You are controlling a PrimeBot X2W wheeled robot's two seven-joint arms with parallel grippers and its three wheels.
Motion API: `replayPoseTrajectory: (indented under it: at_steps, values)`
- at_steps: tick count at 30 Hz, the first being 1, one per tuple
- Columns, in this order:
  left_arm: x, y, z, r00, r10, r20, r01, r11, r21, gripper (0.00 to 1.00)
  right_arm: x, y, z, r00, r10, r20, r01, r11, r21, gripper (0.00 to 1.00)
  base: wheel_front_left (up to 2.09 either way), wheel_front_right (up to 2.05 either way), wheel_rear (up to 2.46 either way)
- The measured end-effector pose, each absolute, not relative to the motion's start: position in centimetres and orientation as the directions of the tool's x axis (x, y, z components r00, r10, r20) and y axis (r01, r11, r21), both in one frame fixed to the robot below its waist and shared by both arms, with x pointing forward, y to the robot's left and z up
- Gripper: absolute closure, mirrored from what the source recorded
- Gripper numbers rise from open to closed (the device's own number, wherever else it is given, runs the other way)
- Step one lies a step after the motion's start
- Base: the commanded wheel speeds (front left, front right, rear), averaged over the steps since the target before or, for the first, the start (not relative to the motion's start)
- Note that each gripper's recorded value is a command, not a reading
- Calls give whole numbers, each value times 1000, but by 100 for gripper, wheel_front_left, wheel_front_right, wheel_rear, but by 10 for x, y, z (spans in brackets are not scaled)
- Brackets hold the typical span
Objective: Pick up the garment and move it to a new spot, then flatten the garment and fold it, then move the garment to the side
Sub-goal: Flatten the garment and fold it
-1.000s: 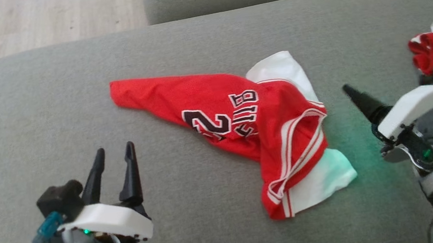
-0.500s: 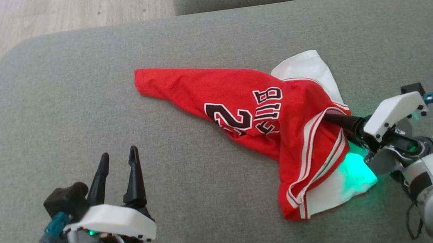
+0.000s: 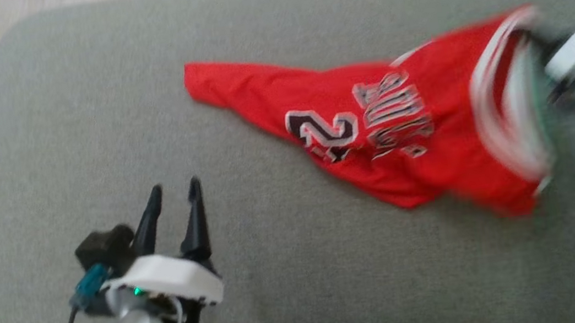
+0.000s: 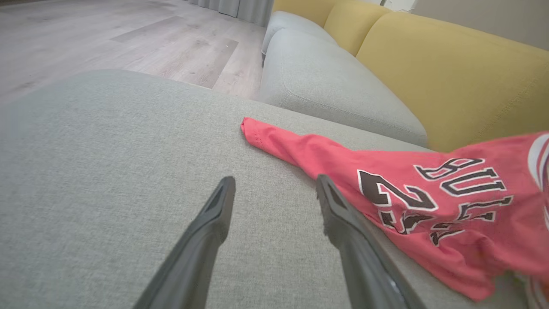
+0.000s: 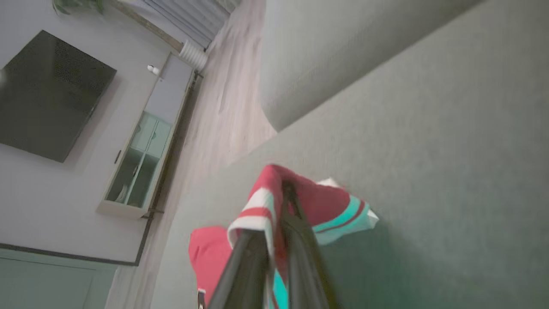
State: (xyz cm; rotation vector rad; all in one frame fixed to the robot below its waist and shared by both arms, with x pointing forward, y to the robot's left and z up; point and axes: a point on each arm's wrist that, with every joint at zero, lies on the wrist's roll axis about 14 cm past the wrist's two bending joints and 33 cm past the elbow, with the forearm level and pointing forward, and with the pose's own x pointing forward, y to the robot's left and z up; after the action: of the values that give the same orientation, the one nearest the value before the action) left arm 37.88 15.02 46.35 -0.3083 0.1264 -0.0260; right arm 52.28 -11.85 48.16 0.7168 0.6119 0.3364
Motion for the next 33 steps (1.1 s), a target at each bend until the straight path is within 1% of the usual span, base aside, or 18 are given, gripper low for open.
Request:
replayPoseTrajectory:
  at_steps: [2,5,11,12,15,19,20,21,24,27,31,33]
  values:
    - [386,147,461,991,-54,-123,14,953,-304,0,550,-133,499,805,457,-378,-100,732,674,100,0,0,0]
    - [394,152,453,989,-38,-144,-7,955,-298,0,583,-150,509,827,421,-372,-107,768,631,100,0,0,0]
    - [403,161,435,982,-11,-190,-44,958,-283,0,626,-166,485,842,359,-402,-70,812,579,100,0,0,0]
    - [403,161,435,982,-11,-190,-44,958,-283,0,626,-166,485,842,359,-402,-70,812,579,100,0,0,0]
    - [406,165,426,977,7,-211,-66,959,-274,0,649,-165,482,872,329,-362,-76,822,564,100,0,0,0]
    - [408,170,417,972,18,-235,-82,961,-266,0,677,-161,488,918,289,-273,-99,830,548,100,0,0,0]
    - [408,171,414,970,22,-242,-87,962,-258,0,682,-161,487,923,281,-263,-94,829,552,53,0,0,0]
    - [408,172,411,968,26,-248,-90,963,-252,0,685,-160,481,921,277,-275,-84,829,553,0,0,0,0]
    - [410,170,410,968,21,-251,-88,962,-258,0,679,-156,458,895,283,-346,-69,853,518,0,0,0,0]
    - [412,167,415,972,11,-235,-74,962,-263,0,667,-158,455,877,277,-393,-91,899,429,0,0,0,0]
    - [412,160,427,980,-15,-200,-40,962,-268,0,657,-164,491,910,262,-322,-138,922,361,0,0,0,0]
    - [413,156,434,983,-34,-179,-16,963,-270,0,645,-172,503,926,245,-289,-150,938,314,0,0,0,0]
